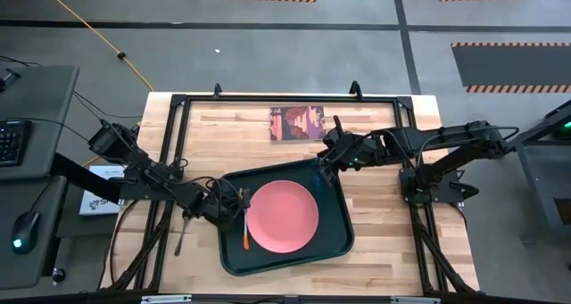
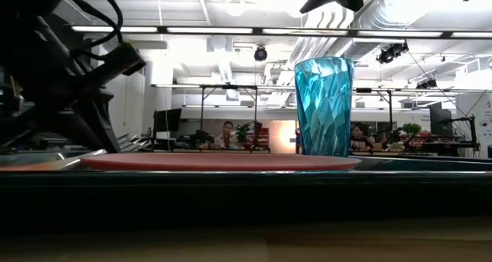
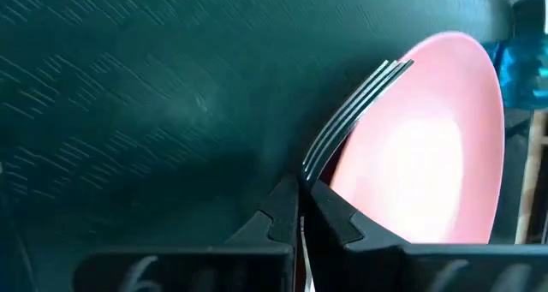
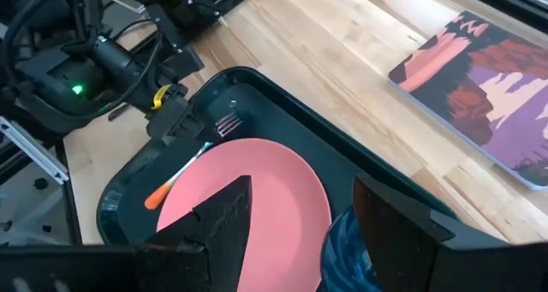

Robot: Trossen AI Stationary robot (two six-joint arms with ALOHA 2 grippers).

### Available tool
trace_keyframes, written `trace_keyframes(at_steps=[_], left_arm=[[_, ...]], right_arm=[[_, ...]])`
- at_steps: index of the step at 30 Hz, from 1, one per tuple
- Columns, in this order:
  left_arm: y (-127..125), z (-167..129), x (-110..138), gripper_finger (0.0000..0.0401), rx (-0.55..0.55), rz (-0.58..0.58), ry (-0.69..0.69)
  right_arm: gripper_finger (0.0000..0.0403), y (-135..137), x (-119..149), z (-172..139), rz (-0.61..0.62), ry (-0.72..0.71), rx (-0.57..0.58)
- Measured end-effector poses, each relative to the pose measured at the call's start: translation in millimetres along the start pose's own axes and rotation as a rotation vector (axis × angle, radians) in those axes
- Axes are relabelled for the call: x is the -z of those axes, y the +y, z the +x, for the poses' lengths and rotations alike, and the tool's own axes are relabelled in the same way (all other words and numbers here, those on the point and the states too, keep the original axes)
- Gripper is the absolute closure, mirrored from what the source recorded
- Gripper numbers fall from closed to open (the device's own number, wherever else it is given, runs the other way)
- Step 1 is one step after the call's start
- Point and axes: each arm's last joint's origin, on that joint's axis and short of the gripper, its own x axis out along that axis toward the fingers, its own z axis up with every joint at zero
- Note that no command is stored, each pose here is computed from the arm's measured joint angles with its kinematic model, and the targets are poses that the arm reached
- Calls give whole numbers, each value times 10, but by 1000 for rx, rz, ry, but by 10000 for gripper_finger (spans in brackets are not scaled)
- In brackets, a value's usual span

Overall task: Pick and place plate/cup/fork/spoon on tray
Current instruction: Put the orange fork to the left side of the pink plate on the black tray

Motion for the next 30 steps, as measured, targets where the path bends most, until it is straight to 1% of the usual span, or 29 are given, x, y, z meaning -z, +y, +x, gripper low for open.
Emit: trace_keyframes(at_steps=[3,6,10,13,19,23,27,30], left_arm=[[-9,2,-19,401,1,-5,-10],[-10,-81,-48,401,-2,11,-12],[54,-184,-79,401,-54,60,-19],[71,-172,-67,401,-74,66,-4],[51,-124,-85,399,-69,51,-18],[43,-113,-104,395,-72,65,-24],[35,-104,-120,387,-73,60,-31],[37,-101,-128,377,-82,60,-30]], right_arm=[[206,-1,2,0,-2,2,1],[206,-4,5,0,-3,6,3],[206,-4,5,0,-3,6,2],[206,-6,3,0,-3,0,9],[206,-5,3,0,-2,-1,9],[206,-3,-3,0,-1,-9,11],[206,-3,-3,0,-1,-10,12],[206,-11,-10,0,-1,-33,38]])
